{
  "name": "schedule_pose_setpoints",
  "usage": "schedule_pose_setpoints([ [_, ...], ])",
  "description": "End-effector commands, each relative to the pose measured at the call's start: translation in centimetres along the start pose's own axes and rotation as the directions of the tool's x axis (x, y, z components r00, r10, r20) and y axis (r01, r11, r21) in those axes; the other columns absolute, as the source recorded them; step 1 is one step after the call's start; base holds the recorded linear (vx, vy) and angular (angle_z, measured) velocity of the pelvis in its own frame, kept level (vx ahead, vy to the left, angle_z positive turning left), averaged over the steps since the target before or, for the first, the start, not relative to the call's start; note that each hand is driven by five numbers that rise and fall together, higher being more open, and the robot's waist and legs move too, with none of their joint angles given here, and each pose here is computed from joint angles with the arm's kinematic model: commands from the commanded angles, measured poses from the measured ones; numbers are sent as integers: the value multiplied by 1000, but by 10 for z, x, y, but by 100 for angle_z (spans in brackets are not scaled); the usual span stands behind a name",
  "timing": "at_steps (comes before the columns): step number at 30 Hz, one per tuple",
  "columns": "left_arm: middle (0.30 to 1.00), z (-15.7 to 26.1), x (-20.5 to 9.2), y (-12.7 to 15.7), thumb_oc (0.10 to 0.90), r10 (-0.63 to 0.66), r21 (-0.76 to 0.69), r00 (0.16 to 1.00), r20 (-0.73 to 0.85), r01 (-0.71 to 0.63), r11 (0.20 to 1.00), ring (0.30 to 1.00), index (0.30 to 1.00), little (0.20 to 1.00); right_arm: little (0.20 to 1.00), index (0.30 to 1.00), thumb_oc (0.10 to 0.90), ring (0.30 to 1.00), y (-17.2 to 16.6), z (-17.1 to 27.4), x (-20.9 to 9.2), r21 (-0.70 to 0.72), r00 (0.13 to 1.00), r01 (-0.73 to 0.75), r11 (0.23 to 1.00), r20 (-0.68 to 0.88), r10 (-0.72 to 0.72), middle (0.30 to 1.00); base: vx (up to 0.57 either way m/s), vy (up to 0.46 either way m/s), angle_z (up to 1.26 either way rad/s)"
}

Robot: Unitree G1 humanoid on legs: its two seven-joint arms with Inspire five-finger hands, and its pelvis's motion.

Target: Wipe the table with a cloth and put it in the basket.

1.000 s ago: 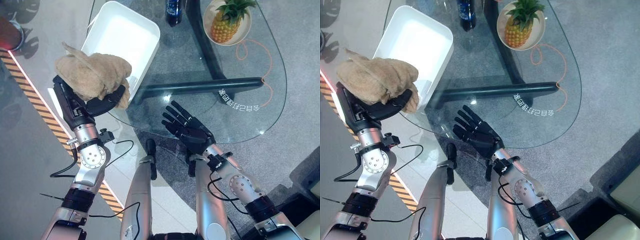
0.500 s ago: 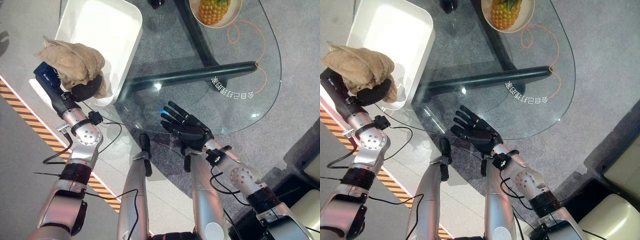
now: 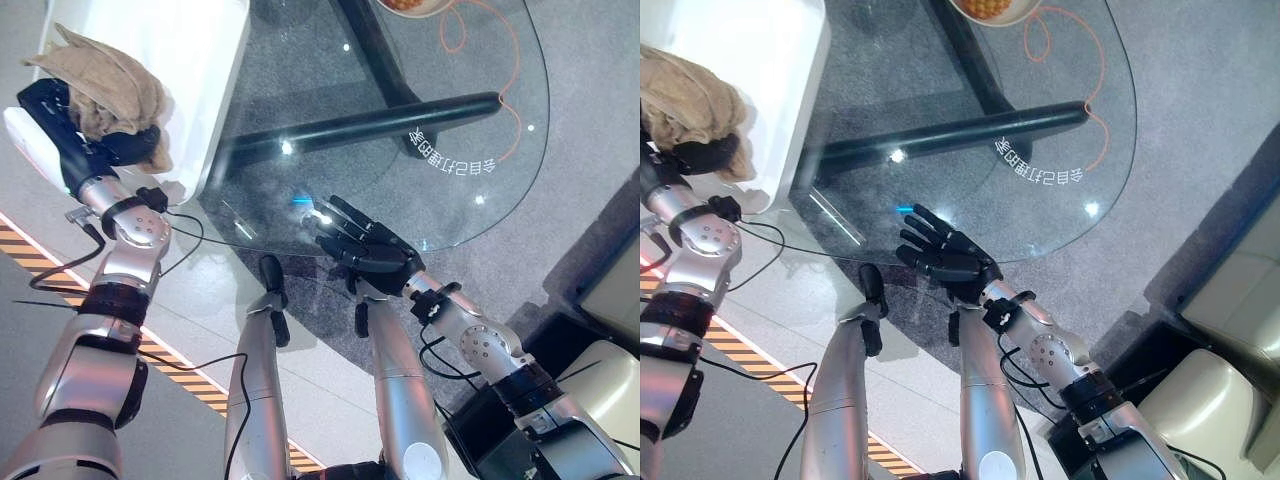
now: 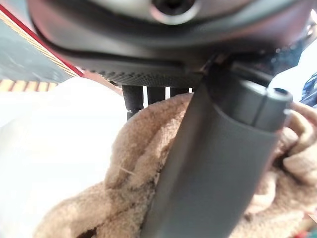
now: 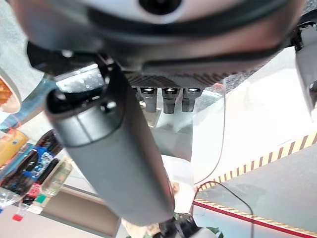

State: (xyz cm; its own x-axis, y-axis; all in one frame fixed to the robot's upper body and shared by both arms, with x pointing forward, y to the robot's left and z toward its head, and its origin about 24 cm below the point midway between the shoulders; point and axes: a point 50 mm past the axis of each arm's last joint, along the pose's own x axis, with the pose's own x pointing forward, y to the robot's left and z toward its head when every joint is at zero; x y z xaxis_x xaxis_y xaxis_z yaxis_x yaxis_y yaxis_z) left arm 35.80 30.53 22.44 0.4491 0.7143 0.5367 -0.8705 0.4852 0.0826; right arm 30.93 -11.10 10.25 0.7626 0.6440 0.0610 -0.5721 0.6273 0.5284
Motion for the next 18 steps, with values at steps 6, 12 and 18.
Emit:
schedule_pose_setpoints([
  [6,900,49,50,28,800,129,9,984,124,-131,991,900,900,900,900,900,800,900,27,11,3,37,984,-168,985,59,166,900,-5,-10,-2],
  [12,900,46,52,24,800,71,32,993,92,-74,997,900,900,900,900,900,800,900,30,12,3,41,981,-181,983,75,177,900,-8,-44,0],
  [18,900,44,54,27,800,72,34,995,74,-74,997,900,900,900,900,900,800,900,32,10,3,52,980,-186,981,84,181,900,0,-50,1],
])
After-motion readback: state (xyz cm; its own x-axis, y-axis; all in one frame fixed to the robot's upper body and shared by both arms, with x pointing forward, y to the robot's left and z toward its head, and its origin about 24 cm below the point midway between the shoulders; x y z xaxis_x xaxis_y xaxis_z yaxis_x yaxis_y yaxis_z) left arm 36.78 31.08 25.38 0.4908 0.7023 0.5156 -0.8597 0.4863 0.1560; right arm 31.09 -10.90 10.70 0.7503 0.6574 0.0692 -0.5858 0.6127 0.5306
